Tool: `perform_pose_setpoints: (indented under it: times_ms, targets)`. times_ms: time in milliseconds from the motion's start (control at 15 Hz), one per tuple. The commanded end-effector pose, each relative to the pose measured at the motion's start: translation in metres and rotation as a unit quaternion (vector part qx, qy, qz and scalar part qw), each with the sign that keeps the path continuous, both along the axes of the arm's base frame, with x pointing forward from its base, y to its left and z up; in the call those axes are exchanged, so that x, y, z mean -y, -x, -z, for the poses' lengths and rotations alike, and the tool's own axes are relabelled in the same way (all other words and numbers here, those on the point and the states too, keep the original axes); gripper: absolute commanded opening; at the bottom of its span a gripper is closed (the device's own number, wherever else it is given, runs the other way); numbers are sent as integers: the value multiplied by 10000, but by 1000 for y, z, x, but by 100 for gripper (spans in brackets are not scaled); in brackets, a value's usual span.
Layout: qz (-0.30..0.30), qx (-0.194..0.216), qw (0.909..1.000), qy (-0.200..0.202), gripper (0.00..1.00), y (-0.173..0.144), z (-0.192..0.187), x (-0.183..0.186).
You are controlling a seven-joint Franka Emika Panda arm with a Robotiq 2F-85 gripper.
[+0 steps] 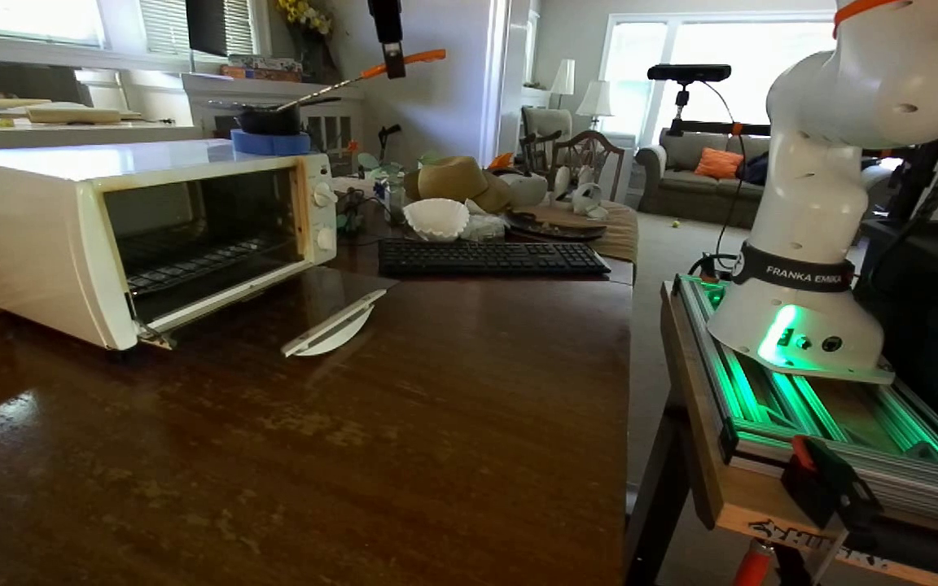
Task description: Use the fish slice to place the glass objects on top of the white oven.
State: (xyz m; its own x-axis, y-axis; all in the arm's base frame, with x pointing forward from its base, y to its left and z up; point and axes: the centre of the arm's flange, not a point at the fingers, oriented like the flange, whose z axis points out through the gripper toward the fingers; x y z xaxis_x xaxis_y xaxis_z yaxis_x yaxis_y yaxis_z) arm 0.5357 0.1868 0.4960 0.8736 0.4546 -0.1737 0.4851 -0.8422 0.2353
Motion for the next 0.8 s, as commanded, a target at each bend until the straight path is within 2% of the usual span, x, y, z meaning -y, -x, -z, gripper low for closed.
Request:
perform_pose_setpoints:
  times_ms: [0, 267, 333, 733]
  targets:
    - [1, -13, 10000, 2, 22, -1, 2, 0]
    - [-4, -2, 10000, 1, 22, 0, 0, 0]
    - [-4, -2, 10000, 1, 6, 0, 0, 0]
    - [-29, 143, 9999, -7, 6, -16, 7, -3]
